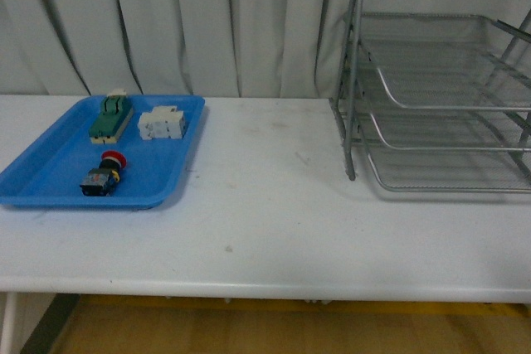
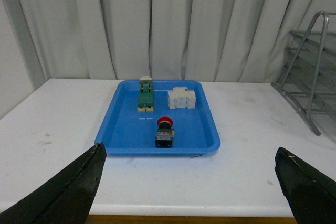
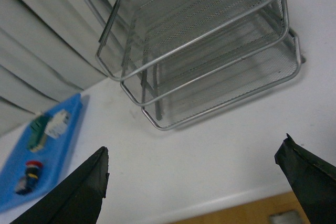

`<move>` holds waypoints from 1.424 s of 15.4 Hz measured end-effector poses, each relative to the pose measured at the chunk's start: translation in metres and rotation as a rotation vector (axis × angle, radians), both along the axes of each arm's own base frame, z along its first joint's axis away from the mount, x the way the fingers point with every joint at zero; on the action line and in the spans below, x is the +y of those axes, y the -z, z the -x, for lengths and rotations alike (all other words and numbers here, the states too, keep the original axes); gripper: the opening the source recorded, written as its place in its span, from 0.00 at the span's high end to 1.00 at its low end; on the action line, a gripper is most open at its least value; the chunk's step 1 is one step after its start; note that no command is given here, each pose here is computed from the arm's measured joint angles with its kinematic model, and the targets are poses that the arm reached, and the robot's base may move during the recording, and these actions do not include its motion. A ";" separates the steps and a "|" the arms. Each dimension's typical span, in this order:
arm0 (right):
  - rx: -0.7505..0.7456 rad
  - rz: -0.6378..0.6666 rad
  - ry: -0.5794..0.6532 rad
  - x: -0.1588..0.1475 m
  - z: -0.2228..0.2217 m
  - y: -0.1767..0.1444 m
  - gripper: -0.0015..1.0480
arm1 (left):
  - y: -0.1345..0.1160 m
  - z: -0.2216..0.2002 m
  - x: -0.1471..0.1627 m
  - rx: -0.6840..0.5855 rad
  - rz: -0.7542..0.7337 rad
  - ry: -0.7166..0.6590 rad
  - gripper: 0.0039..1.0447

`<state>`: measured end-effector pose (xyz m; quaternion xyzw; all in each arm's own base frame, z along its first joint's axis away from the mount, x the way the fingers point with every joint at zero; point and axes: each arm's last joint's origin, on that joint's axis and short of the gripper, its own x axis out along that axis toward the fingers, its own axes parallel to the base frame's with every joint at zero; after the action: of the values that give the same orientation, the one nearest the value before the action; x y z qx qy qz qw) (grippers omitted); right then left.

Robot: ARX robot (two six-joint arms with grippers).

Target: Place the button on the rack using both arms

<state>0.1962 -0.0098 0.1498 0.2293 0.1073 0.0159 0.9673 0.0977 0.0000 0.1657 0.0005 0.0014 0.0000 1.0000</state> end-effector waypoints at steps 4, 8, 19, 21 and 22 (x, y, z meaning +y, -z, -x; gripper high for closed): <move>0.001 -0.288 0.020 0.002 -0.051 0.020 0.06 | 0.000 0.000 0.000 0.000 0.000 0.000 0.06; 0.053 -0.406 0.037 0.008 -0.073 0.037 0.06 | 0.000 0.000 0.000 0.000 0.000 0.000 0.06; 0.165 -0.642 0.127 0.019 -0.186 0.078 0.06 | 0.000 0.000 0.000 0.000 0.000 0.000 0.06; 0.179 -0.649 0.144 0.023 -0.208 0.083 0.06 | 0.000 0.000 0.000 0.000 0.000 0.000 0.06; 0.189 -0.658 0.156 0.024 -0.215 0.086 0.15 | 0.000 0.000 0.000 0.000 0.000 0.000 0.06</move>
<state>0.4110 0.0142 0.0641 0.5367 0.1675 -0.0455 0.8257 0.0977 0.0000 0.1656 0.0005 0.0016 -0.0002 1.0000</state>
